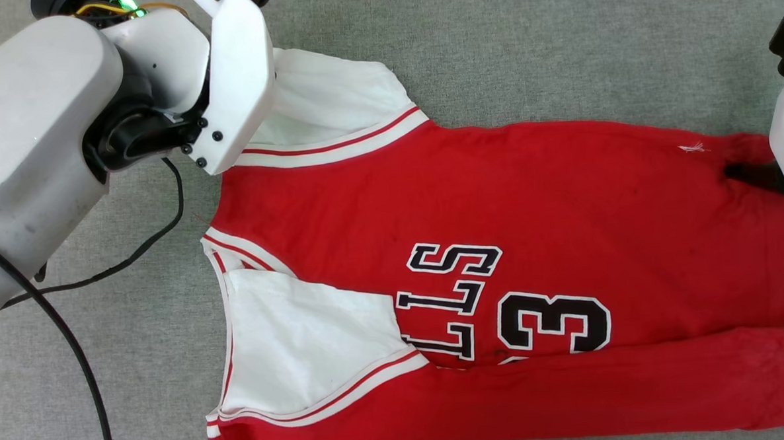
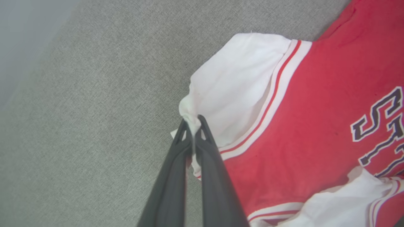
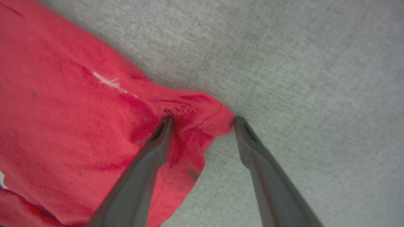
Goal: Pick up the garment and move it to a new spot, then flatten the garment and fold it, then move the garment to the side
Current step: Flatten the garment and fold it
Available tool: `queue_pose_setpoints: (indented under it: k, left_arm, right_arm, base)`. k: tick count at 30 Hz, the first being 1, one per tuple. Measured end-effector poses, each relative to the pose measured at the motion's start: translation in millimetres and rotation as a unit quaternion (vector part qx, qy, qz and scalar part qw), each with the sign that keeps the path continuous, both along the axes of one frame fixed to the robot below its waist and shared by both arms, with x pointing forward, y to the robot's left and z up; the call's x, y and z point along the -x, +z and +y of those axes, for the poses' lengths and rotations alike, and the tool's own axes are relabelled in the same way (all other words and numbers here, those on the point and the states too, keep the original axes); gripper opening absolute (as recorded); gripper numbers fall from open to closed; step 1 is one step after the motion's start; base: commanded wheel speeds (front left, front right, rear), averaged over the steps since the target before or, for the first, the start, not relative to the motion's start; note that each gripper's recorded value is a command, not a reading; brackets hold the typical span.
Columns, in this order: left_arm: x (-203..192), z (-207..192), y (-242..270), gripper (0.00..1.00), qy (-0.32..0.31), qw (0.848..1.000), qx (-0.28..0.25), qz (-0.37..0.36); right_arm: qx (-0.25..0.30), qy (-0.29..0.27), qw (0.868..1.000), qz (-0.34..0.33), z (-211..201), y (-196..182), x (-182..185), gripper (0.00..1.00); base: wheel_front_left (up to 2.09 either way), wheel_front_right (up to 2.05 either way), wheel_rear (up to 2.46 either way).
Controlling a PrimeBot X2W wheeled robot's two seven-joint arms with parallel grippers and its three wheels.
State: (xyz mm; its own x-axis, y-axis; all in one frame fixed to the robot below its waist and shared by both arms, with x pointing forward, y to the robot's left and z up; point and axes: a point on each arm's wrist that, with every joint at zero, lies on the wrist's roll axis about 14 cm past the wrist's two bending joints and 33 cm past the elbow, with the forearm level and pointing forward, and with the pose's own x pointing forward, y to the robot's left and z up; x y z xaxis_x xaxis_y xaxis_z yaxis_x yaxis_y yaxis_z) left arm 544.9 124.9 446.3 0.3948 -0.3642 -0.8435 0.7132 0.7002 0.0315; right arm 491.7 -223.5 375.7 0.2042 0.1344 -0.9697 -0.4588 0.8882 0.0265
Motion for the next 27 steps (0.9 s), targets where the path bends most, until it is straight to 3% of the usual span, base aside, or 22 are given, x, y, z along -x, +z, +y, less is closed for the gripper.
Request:
queue_pose_setpoints:
  k: [6, 7, 8, 18, 27]
  left_arm:
    - [1, -1, -8, 0.0, -0.005, 1.0, 0.001, 0.007]
    - [1, -1, -8, 0.0, -0.005, 1.0, 0.001, 0.007]
    - [1, -1, -8, 0.0, -0.005, 1.0, 0.002, 0.004]
    - [11, -1, 31, 0.0, 0.009, 0.998, 0.046, -0.037]
    - [60, 10, 59, 0.0, 0.005, 0.997, 0.056, -0.058]
  right_arm:
    - [-0.013, -0.004, 1.0, -0.011, 1, -15, 1, 1.0]
    - [-0.013, -0.004, 1.0, -0.011, 1, -15, 1, 0.4]
    - [-0.013, -0.004, 1.0, -0.019, 0, -15, 0, 0.0]
    - [-0.056, -0.016, 0.99, -0.125, 8, 32, -11, 0.0]
    - [-0.074, -0.014, 0.981, -0.177, 1, 65, 18, 0.0]
  base:
    - [0.0, 0.0, 0.0]
    - [0.0, 0.0, 0.0]
    - [0.0, 0.0, 0.0]
    - [0.0, 0.0, 0.0]
    - [0.0, 0.0, 0.0]
